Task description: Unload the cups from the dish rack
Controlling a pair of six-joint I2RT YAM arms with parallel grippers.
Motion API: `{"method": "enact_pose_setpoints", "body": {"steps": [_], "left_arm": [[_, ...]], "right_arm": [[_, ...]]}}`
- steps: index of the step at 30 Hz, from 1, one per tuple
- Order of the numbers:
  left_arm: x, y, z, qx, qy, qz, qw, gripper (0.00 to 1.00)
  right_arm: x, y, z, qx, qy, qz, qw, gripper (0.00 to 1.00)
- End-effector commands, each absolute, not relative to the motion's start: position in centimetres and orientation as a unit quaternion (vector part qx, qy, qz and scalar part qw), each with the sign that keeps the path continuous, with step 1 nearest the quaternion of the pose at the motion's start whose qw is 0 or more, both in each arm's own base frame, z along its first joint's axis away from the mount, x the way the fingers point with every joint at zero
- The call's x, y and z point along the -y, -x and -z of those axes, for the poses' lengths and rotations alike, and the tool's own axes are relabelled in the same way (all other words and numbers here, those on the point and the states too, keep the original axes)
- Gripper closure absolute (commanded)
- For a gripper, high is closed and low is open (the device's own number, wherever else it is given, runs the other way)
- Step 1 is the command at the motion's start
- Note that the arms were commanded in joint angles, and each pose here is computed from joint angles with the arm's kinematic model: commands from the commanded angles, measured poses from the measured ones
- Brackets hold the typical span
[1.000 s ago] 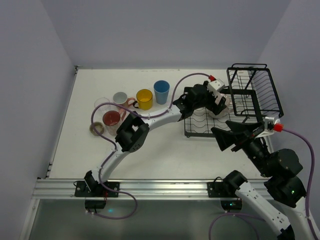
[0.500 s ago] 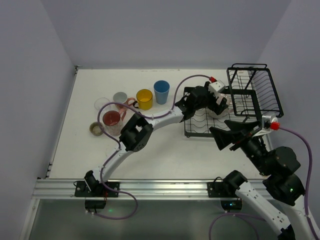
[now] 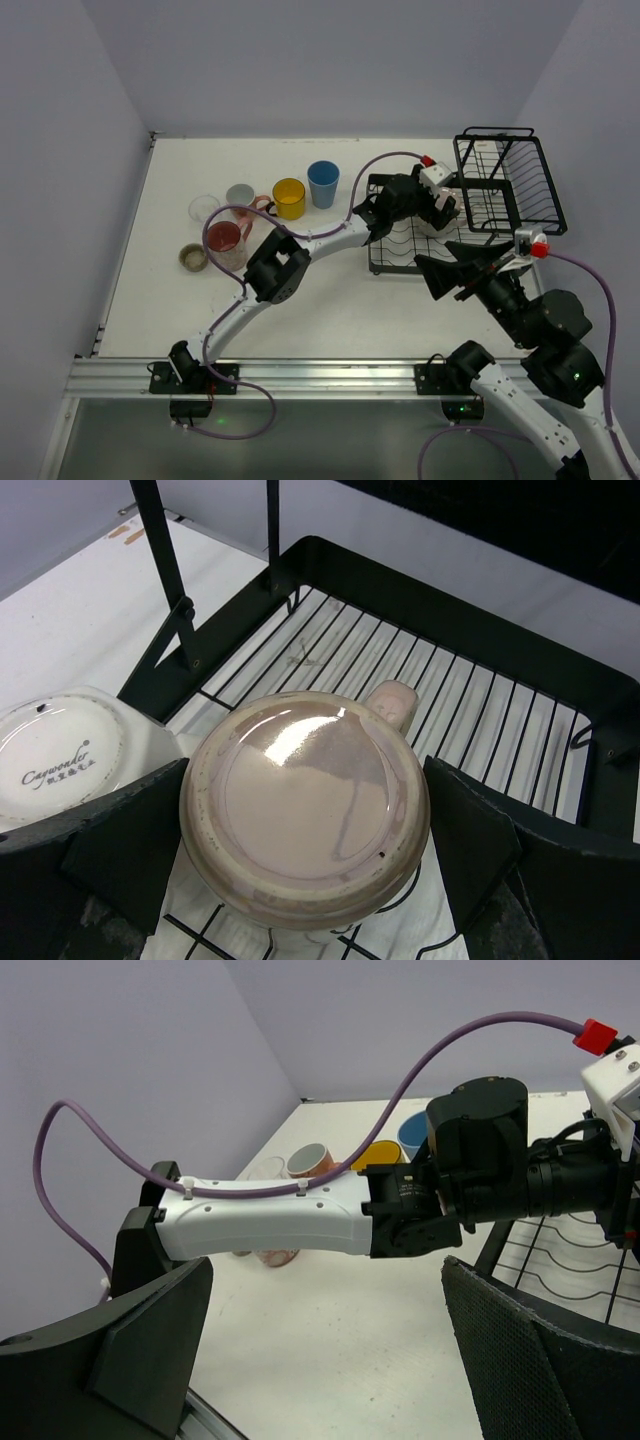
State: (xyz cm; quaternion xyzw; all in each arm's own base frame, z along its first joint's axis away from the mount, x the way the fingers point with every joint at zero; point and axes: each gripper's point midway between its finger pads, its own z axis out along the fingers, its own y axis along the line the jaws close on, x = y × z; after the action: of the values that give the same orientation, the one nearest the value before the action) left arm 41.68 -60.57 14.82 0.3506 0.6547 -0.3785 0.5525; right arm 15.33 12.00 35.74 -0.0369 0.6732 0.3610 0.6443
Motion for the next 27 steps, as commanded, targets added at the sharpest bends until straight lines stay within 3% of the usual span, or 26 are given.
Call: {"method": "enact_pose_setpoints", "body": {"steps": [1,4,5,7,13,18,27], "left_arm": [[60.9,-42.5,-17.0,-0.628,-0.345,0.38,0.585,0.0],[60.5,-42.0,-16.7,-0.628,-0.352,0.375,0.585,0.09],[60.3,-41.8,-17.9,-0.622,-0.35,0.374,0.593,0.25],[59.7,-41.5,-17.6,-0.622,-0.352,0.361,0.599,0.47],[57.1,-41.1,-20.2,-0.622,-0.336,0.329,0.626,0.87],[54.9,-40.2,-24.2,-0.605,-0.315,0.329,0.653,1.0],[51.7,-39.2,-29.6,-0.59,-0.265,0.344,0.681,1.0]], "right_arm": [[-12.6,-15.5,-35.8,-0.67,0.051,-0.365,0.645,0.01],[-12.7,-15.5,-35.6,-0.67,0.051,-0.367,0.643,0.01],[-12.7,-15.5,-35.6,-0.67,0.05,-0.368,0.642,0.01],[-12.7,-15.4,-35.8,-0.668,0.049,-0.369,0.644,0.01],[-12.9,-15.4,-36.3,-0.662,0.05,-0.377,0.645,0.01],[-13.4,-15.6,-36.2,-0.663,0.05,-0.386,0.639,0.01],[-15.1,-16.6,-34.7,-0.676,0.039,-0.409,0.612,0.01]]}}
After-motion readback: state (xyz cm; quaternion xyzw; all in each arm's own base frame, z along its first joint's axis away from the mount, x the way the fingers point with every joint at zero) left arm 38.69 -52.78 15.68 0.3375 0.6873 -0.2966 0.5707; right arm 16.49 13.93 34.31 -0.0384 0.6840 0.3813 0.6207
